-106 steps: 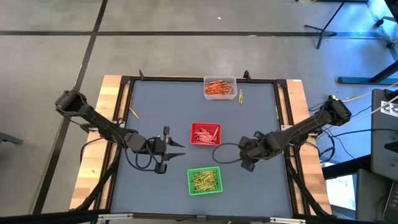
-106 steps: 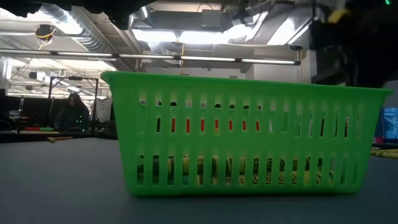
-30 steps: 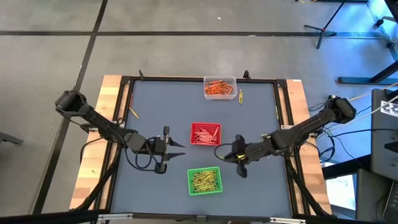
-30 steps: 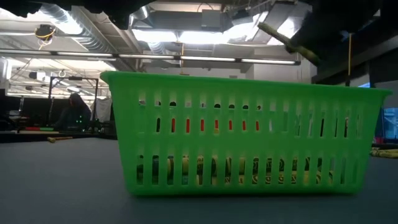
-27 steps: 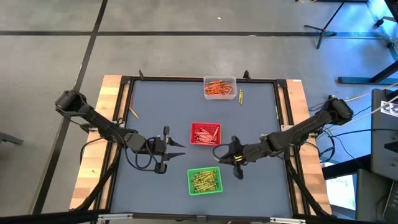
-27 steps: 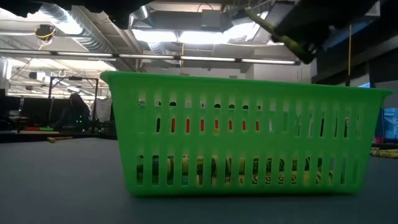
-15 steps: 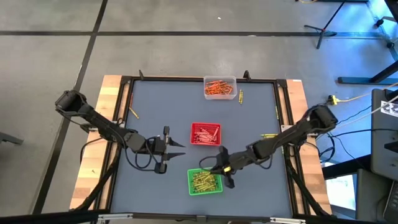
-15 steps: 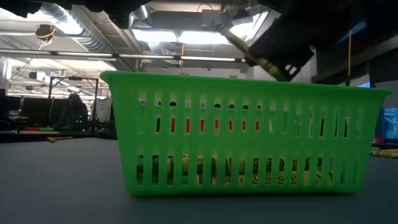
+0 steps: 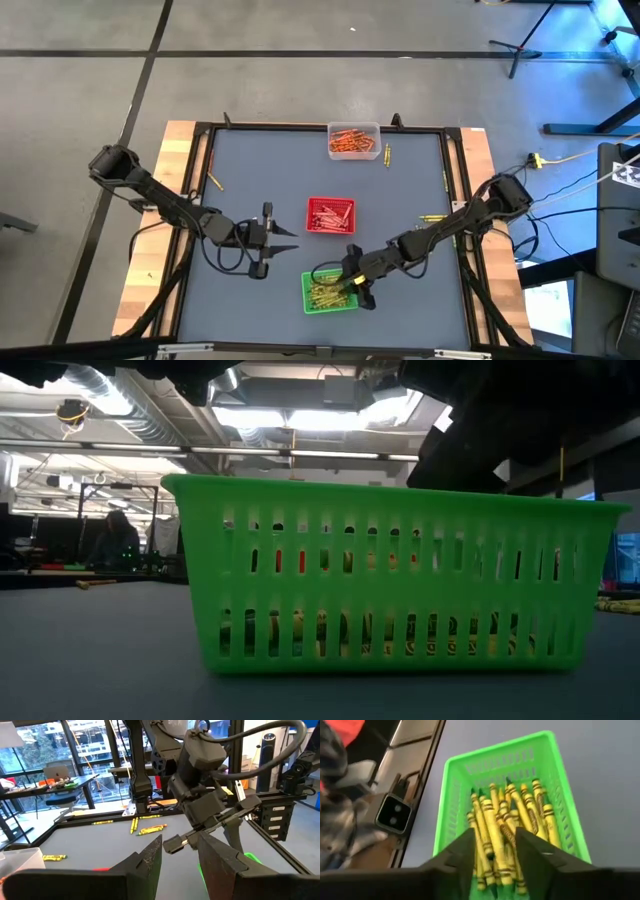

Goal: Sort crayons
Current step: Put the green crayon into the green bin

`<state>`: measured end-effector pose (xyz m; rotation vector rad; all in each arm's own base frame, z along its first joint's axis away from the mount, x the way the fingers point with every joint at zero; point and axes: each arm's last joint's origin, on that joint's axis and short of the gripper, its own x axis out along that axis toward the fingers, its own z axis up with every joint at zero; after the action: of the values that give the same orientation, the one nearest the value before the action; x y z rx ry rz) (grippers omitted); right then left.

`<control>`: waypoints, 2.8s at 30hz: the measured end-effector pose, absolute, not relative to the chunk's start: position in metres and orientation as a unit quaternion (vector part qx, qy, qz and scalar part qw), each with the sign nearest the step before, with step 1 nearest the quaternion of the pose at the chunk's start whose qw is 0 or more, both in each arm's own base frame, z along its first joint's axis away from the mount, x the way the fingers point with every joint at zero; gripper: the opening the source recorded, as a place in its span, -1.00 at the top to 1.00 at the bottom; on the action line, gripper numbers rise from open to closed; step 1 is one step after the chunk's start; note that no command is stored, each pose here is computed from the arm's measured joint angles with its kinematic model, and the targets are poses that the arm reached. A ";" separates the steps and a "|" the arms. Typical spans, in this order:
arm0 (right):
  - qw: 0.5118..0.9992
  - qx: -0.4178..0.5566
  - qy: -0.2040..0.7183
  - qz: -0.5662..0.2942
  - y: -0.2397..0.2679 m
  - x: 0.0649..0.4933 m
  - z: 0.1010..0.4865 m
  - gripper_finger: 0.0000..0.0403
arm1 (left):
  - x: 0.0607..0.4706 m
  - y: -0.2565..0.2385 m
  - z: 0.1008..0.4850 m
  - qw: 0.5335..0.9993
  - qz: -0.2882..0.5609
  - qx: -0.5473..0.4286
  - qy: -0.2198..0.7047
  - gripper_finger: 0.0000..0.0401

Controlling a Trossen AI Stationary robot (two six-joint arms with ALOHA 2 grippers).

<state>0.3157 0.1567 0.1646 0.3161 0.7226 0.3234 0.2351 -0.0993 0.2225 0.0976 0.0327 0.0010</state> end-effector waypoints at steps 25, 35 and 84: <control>0.808 0.182 0.549 -0.107 0.102 0.231 0.212 0.19 | 0.235 -0.099 0.222 0.999 0.000 0.049 0.017 0.45; 0.710 0.176 0.628 -0.266 0.085 0.197 0.192 0.19 | 0.235 -0.099 0.222 0.999 0.000 0.048 0.016 0.45; 0.676 0.216 0.661 -0.242 0.054 0.183 0.139 0.85 | 0.235 -0.099 0.223 0.999 0.001 0.048 0.016 0.45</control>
<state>0.1834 0.0545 0.1394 0.4859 1.4870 -0.5431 0.2351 -0.0993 0.2226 0.0965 0.0313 0.0010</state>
